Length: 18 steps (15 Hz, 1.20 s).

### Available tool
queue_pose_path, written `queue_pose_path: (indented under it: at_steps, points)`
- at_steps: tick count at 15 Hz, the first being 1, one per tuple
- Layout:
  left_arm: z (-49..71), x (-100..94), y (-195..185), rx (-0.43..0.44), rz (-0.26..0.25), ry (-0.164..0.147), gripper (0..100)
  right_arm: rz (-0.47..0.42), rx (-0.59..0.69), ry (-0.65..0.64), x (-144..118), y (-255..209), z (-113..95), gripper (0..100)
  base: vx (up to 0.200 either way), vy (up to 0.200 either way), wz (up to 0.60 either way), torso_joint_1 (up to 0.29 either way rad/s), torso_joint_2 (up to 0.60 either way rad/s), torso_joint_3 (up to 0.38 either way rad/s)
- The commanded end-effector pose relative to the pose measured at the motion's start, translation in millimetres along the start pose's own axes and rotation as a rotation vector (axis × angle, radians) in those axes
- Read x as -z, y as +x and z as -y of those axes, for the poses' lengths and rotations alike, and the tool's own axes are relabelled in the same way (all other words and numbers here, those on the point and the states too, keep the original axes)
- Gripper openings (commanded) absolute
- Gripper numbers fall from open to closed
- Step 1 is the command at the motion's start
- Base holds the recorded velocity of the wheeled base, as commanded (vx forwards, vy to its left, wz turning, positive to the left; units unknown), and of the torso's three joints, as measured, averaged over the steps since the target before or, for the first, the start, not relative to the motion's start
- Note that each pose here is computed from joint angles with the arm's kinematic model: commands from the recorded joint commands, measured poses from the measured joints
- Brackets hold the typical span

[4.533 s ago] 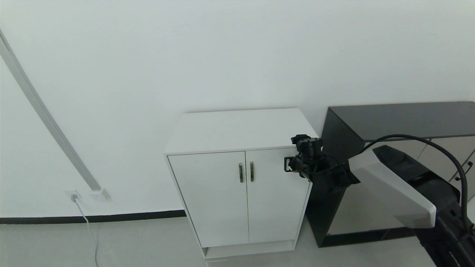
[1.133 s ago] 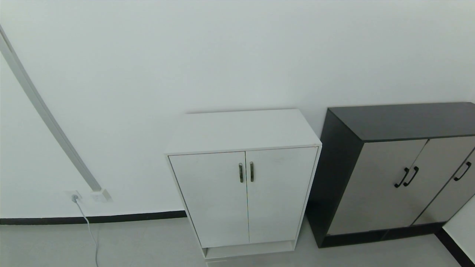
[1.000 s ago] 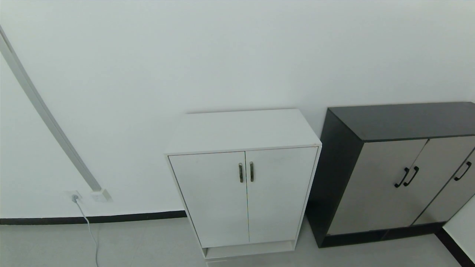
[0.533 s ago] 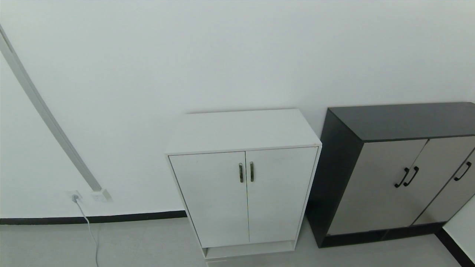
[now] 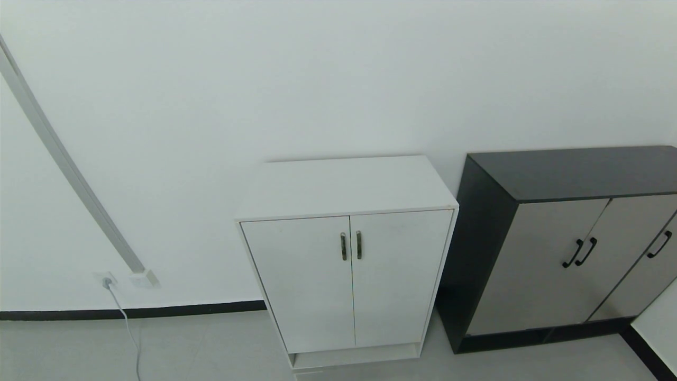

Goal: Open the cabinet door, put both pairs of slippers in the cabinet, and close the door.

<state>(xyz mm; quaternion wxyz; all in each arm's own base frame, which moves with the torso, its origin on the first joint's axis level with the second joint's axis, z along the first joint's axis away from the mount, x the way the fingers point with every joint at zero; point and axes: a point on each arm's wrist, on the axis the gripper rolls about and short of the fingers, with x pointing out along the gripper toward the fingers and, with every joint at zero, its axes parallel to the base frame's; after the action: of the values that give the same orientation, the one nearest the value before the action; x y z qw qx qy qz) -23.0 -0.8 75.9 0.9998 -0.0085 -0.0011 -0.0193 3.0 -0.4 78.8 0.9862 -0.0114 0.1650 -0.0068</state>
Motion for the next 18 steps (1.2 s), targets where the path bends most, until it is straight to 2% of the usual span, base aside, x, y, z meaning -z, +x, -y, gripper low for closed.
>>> queue_pose_path:
  at_steps: [1, 6, 10, 12, 18]
  points:
    - [0.0, -0.5, 0.0, -0.002, 0.001, -0.001, 0, 0.149, 0.004, 0.003, 4.2, -10.9, 0.1, 0, 0.0, 0.0, 0.0, 0.0, 0.0, 0.0]
    - [0.0, 0.0, 0.1, -0.002, -0.001, 0.002, 0, 0.325, 0.003, 0.007, 11.2, -22.9, 0.1, 0, 0.0, 0.0, 0.0, 0.0, 0.0, 0.0]
    - [0.0, 0.0, 0.1, -0.002, -0.001, 0.003, 0, 0.334, 0.0, 0.036, 11.2, -23.4, 0.1, 0, 0.0, 0.0, 0.0, 0.0, 0.0, 0.0]
    - [0.0, 0.0, 0.1, -0.002, -0.001, 0.003, 0, 0.337, -0.004, 0.095, 10.9, -23.5, 0.3, 0, 0.0, 0.0, 0.0, 0.0, 0.0, 0.0]
    - [0.0, 0.0, 0.1, -0.002, -0.001, 0.003, 0, 0.344, 0.054, 0.122, 10.5, -23.7, 1.7, 0, 0.0, 0.0, 0.0, 0.0, 0.0, 0.0]
